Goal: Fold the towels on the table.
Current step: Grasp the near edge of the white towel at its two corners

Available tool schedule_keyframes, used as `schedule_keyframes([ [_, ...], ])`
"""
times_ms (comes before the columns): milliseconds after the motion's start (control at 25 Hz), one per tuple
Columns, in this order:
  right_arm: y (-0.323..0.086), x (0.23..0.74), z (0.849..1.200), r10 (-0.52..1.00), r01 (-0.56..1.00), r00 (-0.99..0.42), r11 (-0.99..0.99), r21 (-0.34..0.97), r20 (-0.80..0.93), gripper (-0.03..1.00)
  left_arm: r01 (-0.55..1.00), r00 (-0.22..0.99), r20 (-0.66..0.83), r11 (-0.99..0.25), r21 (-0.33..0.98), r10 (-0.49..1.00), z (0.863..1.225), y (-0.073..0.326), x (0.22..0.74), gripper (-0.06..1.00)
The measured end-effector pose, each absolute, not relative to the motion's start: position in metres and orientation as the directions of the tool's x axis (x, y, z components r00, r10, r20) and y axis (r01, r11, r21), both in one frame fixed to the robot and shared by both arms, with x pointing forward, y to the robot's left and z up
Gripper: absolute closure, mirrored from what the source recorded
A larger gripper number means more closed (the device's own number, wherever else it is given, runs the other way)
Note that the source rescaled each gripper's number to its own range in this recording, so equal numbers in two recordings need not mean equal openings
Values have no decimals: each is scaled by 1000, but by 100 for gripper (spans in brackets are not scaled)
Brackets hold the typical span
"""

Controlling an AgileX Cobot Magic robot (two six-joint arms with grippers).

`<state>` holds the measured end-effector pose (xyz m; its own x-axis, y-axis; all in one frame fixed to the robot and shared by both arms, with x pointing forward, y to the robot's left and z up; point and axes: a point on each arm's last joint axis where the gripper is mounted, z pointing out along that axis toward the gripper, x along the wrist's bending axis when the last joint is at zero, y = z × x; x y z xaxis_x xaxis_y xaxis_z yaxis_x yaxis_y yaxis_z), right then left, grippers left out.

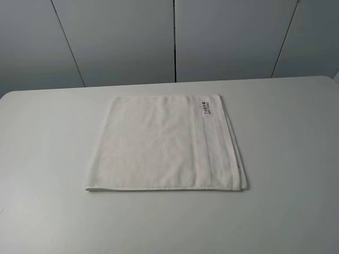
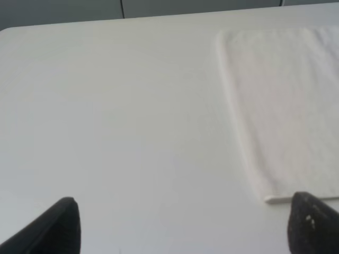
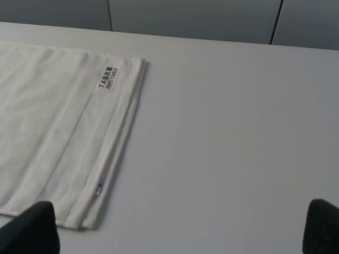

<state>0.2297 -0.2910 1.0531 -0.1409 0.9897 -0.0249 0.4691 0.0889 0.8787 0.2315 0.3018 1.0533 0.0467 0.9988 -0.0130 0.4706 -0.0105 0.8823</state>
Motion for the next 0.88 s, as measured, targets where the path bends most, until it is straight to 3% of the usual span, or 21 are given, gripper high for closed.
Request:
schedule_keyframes([
  [880, -291, 230, 1053, 989, 467, -143, 93, 879, -29, -3, 471, 43, -10, -11, 882, 999, 1053, 302, 231, -6],
])
